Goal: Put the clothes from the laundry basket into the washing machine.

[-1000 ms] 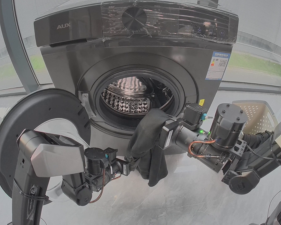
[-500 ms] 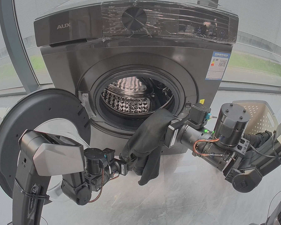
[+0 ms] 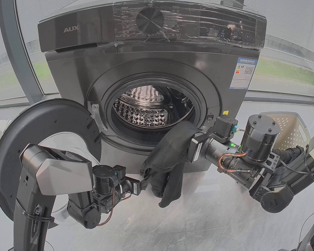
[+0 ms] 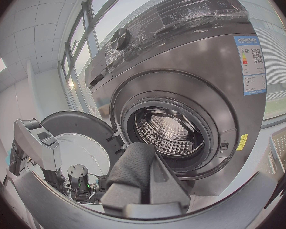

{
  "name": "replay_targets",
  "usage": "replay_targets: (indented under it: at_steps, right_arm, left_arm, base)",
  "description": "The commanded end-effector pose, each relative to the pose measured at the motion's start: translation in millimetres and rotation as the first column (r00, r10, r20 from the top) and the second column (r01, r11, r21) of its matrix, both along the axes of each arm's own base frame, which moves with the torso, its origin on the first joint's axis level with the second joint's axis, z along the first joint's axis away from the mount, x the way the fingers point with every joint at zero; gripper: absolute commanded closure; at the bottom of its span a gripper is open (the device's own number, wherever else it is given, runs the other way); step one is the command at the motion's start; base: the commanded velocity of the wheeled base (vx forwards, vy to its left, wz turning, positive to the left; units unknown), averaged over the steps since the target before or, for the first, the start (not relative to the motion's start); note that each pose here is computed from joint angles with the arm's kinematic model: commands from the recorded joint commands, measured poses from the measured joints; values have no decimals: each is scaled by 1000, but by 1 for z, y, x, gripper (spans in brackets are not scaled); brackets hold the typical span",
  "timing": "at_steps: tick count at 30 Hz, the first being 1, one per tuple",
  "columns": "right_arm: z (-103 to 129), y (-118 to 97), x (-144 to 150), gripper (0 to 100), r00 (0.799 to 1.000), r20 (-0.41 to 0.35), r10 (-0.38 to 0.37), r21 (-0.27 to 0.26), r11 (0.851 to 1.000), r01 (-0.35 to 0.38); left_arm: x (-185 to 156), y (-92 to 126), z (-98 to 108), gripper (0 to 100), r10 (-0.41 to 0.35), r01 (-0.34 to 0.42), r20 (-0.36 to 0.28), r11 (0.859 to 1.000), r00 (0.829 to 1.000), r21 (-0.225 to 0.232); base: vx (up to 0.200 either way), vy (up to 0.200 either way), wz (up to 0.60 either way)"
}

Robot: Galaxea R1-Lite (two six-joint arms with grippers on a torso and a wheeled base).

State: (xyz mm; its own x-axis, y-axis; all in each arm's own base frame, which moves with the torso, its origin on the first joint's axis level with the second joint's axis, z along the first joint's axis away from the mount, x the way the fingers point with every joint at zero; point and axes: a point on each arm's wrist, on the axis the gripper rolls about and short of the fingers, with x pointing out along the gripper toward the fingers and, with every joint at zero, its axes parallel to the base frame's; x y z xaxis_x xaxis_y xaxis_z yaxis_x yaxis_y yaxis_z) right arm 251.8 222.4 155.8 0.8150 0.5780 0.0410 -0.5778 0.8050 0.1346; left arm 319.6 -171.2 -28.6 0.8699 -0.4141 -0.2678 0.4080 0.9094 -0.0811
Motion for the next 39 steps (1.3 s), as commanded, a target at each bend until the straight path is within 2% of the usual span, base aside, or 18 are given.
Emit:
replay_targets:
  at_steps: [1, 12, 23, 39]
  right_arm:
    - [0, -1, 1, 100, 1000, 0, -5, -2, 1000, 5]
    - [-3, -3, 4, 100, 1000, -6, -13, -7, 1000, 13]
    - [-1, 3, 2, 100, 1000, 1, 3, 1, 1000, -3]
    - [7, 4, 5, 100, 1000, 24, -1, 19, 1000, 0]
  left_arm:
    - [2, 3, 1, 0, 11, -11, 4, 1000, 1000, -2]
    - [1, 7, 1, 0, 17, -17, 0, 1000, 1000, -1]
    - [-4, -2, 0, 0, -12, 12, -4, 1000, 1000, 2]
    - [-8, 0, -12, 0, -21, 22, -45, 1000, 999, 20]
  base:
    - [0, 0, 0]
    - [0, 0, 0]
    - [0, 0, 0]
    - [0, 0, 0]
